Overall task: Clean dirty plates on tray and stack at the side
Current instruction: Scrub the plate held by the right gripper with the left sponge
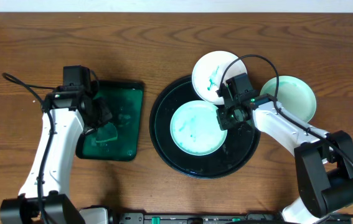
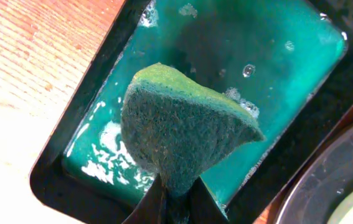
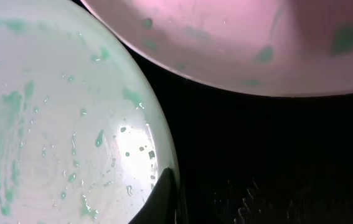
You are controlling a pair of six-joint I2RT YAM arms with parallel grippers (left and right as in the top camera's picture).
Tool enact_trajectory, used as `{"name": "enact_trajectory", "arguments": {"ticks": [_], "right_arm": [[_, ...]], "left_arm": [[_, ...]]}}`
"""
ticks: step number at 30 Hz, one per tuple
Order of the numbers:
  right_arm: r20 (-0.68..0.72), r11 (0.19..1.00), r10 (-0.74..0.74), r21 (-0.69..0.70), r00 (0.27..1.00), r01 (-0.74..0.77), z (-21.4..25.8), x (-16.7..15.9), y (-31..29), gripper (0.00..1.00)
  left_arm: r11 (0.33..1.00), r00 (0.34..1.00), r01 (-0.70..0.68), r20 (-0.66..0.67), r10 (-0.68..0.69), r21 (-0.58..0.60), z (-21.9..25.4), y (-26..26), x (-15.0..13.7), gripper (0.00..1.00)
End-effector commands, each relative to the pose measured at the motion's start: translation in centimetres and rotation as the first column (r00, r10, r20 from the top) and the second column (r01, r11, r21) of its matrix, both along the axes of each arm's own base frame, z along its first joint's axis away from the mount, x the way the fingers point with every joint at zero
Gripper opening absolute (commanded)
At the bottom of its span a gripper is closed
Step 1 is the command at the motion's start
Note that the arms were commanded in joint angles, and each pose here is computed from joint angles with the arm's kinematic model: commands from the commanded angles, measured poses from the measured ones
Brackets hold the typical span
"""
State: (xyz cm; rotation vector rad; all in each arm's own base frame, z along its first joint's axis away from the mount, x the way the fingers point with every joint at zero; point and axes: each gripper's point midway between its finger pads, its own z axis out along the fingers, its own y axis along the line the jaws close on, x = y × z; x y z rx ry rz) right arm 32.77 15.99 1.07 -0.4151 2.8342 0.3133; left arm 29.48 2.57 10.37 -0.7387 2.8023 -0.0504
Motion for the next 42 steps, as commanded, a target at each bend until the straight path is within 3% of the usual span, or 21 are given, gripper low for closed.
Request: {"name": "enact_trajectory", "arguments": {"ticks": [1, 5, 8, 12, 17, 26, 31, 36, 42], "right_arm": [[0.010, 1.000, 0.028, -0.007, 1.000, -0.028, 0.2, 0.0, 0.3, 0.01], [0.011, 1.000, 0.028, -0.006, 1.000, -0.028, 0.2, 0.0, 0.3, 0.01], [0.006, 1.000, 0.028, -0.008, 1.000, -0.028, 0.1, -0.1, 0.3, 0.01], [-0.009, 1.000, 0.028, -0.014, 1.000, -0.028, 0.0, -0.5, 0.1, 0.01], [-0.009, 1.000, 0.028, -0.014, 1.000, -0.028, 0.0, -0.5, 0.1, 0.01], [-0.010, 1.000, 0.028, -0.014, 1.000, -0.028, 0.0, -0.5, 0.1, 0.01], [-0.012, 0.999, 0.028, -0.015, 1.000, -0.028, 0.0, -0.5, 0.1, 0.01], [-0.012, 0.999, 0.028, -0.015, 1.000, -0.028, 0.0, -0.5, 0.1, 0.01], [-0.014, 0.999, 0.028, -0.016, 1.000, -0.028, 0.0, -0.6, 0.1, 0.01]], "left_arm": [[1.000, 0.998, 0.000, 0.062, -0.002, 0.027, 1.7, 0.4, 0.4, 0.07], [0.995, 0.999, -0.048, 0.015, 0.047, 0.092, -0.8, 1.7, 0.3, 0.07], [1.000, 0.999, -0.014, -0.048, 0.013, -0.015, -2.7, -0.4, 0.2, 0.07], [0.990, 0.998, 0.040, -0.034, -0.045, -0.132, -2.3, -3.3, 0.7, 0.07], [0.924, 0.979, 0.206, 0.061, -0.197, -0.324, -0.5, -10.4, 1.9, 0.07], [0.840, 0.896, 0.444, 0.158, -0.415, -0.313, -3.5, -22.6, 2.7, 0.07], [0.839, 0.911, 0.410, 0.117, -0.395, -0.358, -7.0, -26.5, 2.4, 0.07], [0.780, 0.915, 0.387, 0.099, -0.392, -0.491, -8.6, -30.4, 1.5, 0.07], [0.731, 0.905, 0.380, 0.062, -0.422, -0.568, -11.0, -32.9, 0.3, 0.07]]}}
